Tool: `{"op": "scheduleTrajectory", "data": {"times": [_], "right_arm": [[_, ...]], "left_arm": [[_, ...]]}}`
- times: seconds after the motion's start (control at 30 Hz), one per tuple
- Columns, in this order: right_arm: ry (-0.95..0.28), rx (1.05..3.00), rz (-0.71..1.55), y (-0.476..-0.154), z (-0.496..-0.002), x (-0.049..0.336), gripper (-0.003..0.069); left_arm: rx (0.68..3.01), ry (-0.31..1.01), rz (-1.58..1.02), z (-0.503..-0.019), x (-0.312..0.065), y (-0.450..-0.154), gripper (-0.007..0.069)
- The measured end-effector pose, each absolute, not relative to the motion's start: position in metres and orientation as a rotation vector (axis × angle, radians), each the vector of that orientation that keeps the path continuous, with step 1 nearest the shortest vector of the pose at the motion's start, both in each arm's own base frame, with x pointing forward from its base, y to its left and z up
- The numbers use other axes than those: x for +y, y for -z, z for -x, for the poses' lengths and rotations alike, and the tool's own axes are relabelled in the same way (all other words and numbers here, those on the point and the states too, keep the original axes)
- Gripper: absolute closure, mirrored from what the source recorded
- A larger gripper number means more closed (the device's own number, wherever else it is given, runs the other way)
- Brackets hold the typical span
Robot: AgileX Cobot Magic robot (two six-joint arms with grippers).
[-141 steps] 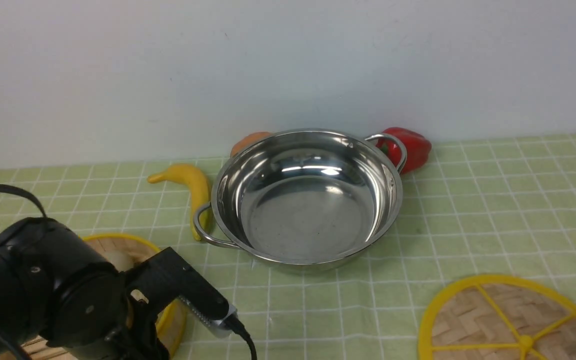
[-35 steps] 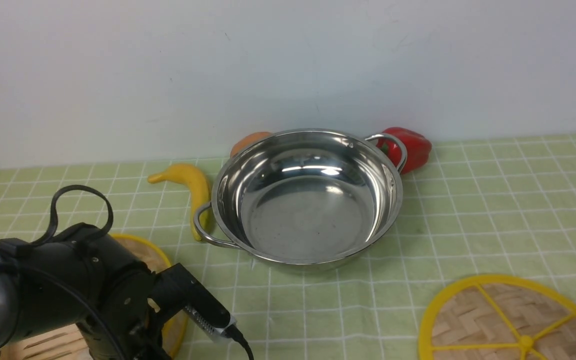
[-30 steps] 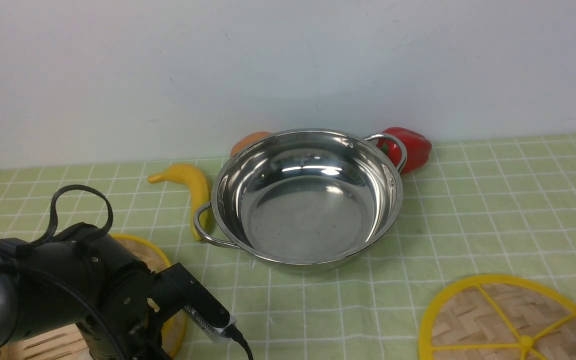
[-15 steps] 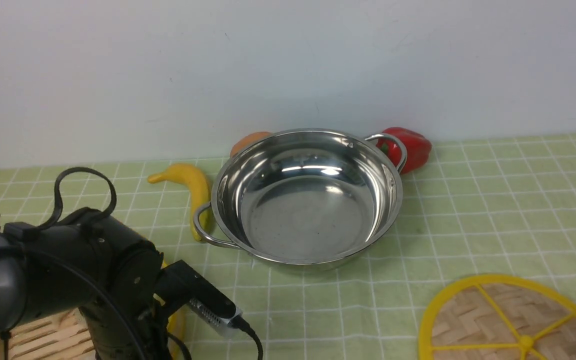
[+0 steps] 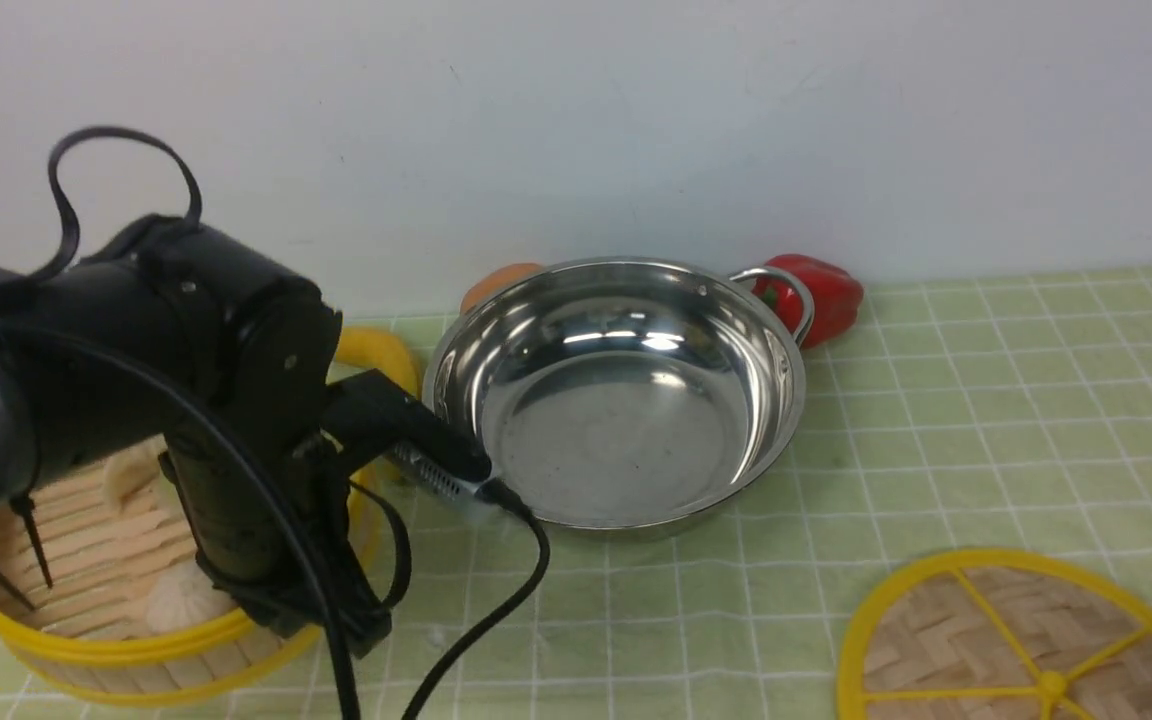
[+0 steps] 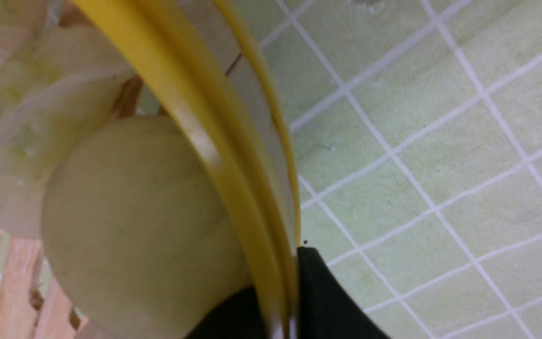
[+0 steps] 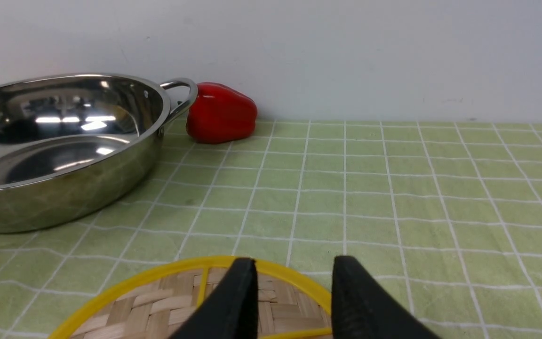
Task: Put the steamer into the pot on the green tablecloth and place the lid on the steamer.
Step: 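Grasp the rim of the steamer basket holding the buns with the left gripper, then place the bamboo steamer basket with dumplings into the steel pot with the left gripper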
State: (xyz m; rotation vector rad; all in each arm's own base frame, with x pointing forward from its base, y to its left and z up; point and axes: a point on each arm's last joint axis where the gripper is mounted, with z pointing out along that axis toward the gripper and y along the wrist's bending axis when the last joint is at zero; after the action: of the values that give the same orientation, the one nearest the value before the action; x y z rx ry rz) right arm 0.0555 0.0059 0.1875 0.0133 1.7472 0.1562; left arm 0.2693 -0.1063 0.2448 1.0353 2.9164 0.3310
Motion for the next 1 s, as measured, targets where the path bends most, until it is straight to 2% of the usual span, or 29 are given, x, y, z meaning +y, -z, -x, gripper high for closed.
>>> {"op": "scheduleTrajectory", "data": {"times": [0.27, 0.5, 0.7, 1.0], "right_arm": [[-0.156, 1.747, -0.013, -0.187, -0.055, 0.006, 0.0416], [-0.156, 1.747, -0.013, -0.187, -0.055, 0.006, 0.0416], [-0.156, 1.747, -0.013, -0.187, -0.055, 0.006, 0.0416], [-0.156, 1.747, -0.013, -0.187, -0.055, 0.006, 0.0416]], "left_arm": [[2.746, -0.253, -1.084, -0.289, -0.119, -0.292, 0.0593], [2.537, -0.097, -1.244, -0.298, -0.135, -0.334, 0.0592], [2.452, 0.032, -1.412, -0.303, -0.148, -0.335, 0.0592], [2.332, 0.01, -1.546, -0.336, -0.175, -0.314, 0.0592]]}}
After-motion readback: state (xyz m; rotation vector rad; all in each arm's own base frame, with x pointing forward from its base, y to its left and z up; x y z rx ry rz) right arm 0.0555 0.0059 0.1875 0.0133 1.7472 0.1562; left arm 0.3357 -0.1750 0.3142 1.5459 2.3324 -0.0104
